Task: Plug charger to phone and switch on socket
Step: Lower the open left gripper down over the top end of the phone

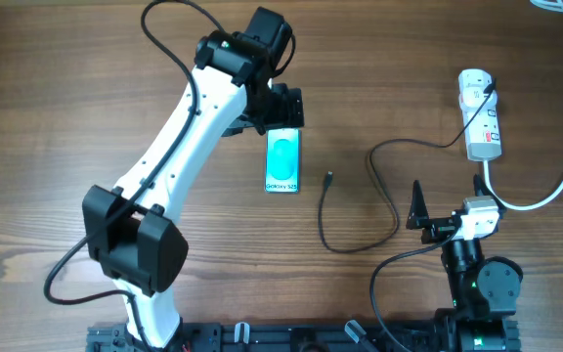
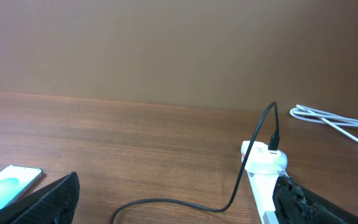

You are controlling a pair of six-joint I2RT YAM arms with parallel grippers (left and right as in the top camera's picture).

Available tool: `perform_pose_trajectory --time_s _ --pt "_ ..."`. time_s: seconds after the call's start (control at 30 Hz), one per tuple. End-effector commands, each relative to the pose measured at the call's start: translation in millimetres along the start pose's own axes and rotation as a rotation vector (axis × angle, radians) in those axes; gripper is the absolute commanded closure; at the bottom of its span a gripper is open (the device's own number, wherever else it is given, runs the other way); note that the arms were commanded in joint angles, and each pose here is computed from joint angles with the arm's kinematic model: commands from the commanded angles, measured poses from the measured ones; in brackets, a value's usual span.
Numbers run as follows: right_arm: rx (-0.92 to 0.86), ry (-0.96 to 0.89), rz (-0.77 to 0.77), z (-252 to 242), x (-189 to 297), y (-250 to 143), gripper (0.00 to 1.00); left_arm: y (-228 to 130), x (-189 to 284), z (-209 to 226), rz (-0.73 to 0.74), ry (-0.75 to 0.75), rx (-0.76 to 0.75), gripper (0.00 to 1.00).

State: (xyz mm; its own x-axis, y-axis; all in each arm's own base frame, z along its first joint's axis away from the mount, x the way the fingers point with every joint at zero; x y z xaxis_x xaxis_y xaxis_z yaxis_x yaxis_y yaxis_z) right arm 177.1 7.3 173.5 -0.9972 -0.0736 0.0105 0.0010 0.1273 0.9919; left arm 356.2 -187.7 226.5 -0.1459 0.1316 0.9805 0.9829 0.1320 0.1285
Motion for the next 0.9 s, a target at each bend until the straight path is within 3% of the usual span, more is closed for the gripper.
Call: perform_pose_trajectory --time_s 0.0,0.53,0.87 --pt "0.014 -0.013 -0.003 -1 0 0 0.0 -4 -17 1 0.037 0.013 0.036 0.0" --pt "0.014 -0.013 -0.003 -1 0 1 0.0 -10 -71 9 0.03 0.012 0.073 0.0" --pt "0.014 -0.013 -0.003 -1 0 0 0.0 -16 -79 13 0.053 0.029 0.072 0.0"
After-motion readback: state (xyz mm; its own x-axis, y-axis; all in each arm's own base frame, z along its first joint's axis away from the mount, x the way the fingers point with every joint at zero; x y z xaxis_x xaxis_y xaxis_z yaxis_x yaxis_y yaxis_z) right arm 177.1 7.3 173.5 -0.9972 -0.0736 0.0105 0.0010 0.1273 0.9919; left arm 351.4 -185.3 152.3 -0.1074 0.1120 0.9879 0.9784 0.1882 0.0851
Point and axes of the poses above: each gripper's point midway between its finger pads, its own x axis back along the fingers, its own z axis along the line the jaws close on, y = z × x, the point moved 7 cm from there along x, back along the fingers, and after that the axes turned 4 degrees about x, right-handed, at the moved point
